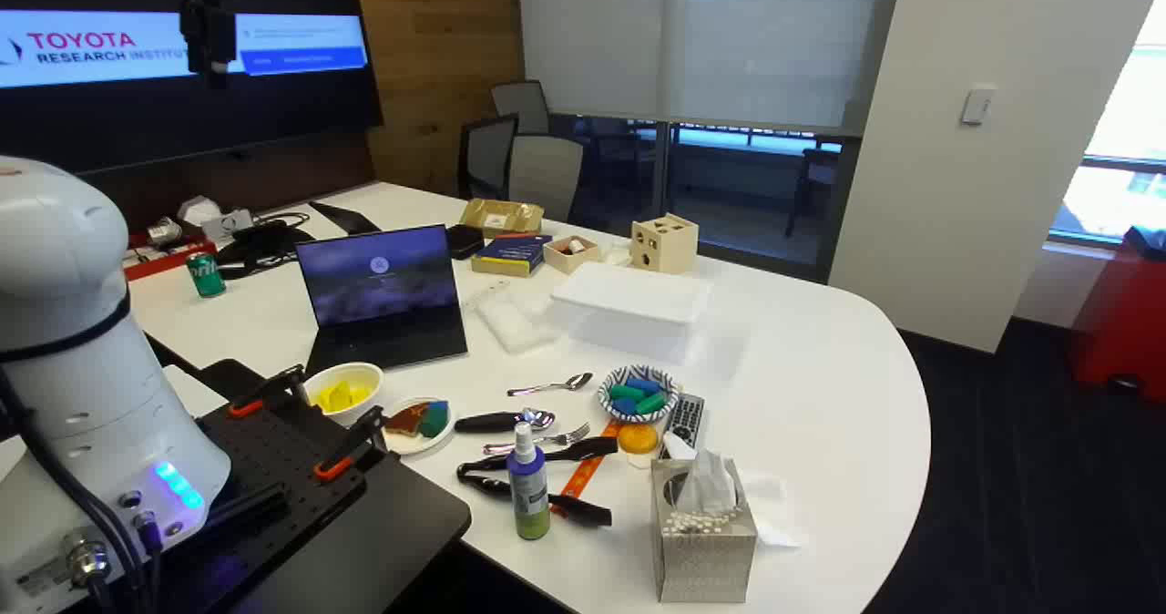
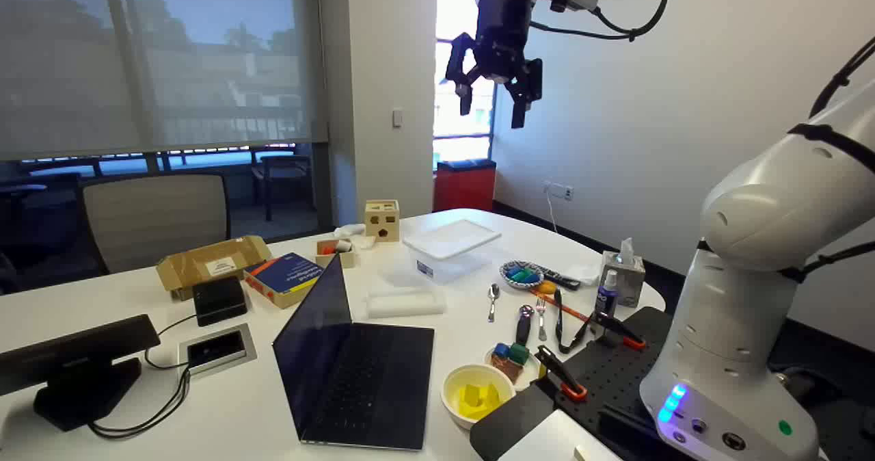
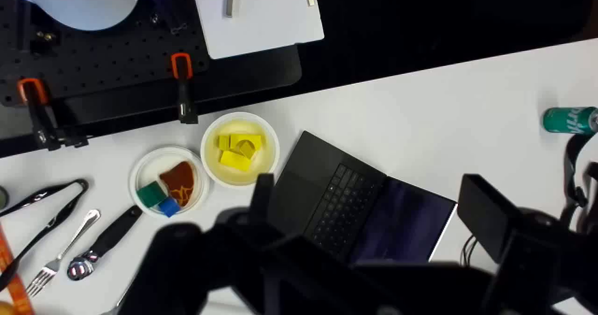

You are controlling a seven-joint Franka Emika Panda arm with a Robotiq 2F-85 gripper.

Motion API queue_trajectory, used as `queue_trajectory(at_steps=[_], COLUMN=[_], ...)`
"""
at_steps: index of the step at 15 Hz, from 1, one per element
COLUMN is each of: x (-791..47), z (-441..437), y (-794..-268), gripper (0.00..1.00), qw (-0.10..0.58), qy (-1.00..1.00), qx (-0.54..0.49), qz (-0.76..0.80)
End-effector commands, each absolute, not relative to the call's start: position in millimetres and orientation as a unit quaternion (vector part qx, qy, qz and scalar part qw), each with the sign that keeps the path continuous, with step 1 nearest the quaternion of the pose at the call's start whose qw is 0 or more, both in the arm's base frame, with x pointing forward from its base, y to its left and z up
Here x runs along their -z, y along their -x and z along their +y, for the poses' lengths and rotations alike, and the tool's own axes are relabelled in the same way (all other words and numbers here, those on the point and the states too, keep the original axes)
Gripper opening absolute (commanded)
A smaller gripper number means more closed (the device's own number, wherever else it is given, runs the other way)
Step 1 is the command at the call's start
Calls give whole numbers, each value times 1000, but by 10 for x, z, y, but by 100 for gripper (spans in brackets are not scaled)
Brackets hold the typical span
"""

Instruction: Use the silver spoon to stir the blocks in the bowl.

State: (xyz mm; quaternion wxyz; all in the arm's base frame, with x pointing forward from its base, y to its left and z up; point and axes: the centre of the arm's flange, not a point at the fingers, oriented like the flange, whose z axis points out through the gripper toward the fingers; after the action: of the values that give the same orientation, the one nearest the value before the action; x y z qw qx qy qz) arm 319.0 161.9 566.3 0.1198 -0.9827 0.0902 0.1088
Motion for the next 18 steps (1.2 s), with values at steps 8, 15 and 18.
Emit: queue_trajectory(at_steps=[8, 15, 18], x=[-5466, -4142, -3444], z=[998, -84, -381], y=[-3997, -5013, -5300], gripper=[100, 100, 100], qw=[150, 117, 112], qy=[962, 917, 897], qx=[-37, 0, 17], qz=[225, 382, 427])
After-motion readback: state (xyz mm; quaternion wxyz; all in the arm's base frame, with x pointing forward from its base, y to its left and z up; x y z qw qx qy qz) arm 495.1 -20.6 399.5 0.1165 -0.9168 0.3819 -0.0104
